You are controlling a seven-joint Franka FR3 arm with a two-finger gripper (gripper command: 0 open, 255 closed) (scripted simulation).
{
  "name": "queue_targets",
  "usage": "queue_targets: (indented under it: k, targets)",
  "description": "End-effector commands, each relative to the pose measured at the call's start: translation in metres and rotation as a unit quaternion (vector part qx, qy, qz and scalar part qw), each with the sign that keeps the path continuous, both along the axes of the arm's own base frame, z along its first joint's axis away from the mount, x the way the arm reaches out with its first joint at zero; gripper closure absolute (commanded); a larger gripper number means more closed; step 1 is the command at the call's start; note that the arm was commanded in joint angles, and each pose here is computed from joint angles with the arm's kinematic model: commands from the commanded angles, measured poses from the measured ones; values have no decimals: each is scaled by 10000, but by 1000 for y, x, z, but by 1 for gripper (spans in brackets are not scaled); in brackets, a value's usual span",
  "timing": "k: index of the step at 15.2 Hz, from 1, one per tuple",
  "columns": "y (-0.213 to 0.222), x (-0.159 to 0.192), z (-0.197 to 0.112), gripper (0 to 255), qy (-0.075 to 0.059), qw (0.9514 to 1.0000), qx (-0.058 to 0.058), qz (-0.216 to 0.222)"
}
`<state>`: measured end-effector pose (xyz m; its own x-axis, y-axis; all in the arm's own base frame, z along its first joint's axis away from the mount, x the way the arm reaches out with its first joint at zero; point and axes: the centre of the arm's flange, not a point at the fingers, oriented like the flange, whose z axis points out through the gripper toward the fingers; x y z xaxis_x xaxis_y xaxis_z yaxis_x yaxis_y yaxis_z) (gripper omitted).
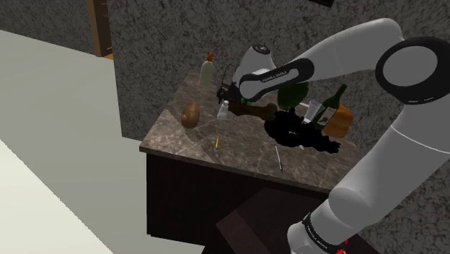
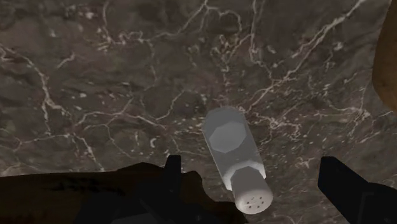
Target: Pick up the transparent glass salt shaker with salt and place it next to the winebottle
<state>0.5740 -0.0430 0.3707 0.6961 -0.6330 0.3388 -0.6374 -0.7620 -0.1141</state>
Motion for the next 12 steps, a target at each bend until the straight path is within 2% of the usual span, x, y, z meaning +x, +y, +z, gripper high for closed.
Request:
queue_targets:
  k: [1,8,12]
  targets:
    - [-4,10,-6,0,-60,9999,-22,-160]
    - [-10,24,-43,0,-60,9999,-22,-160]
    - [-10,24,-43,0,-60,9999,-22,-160]
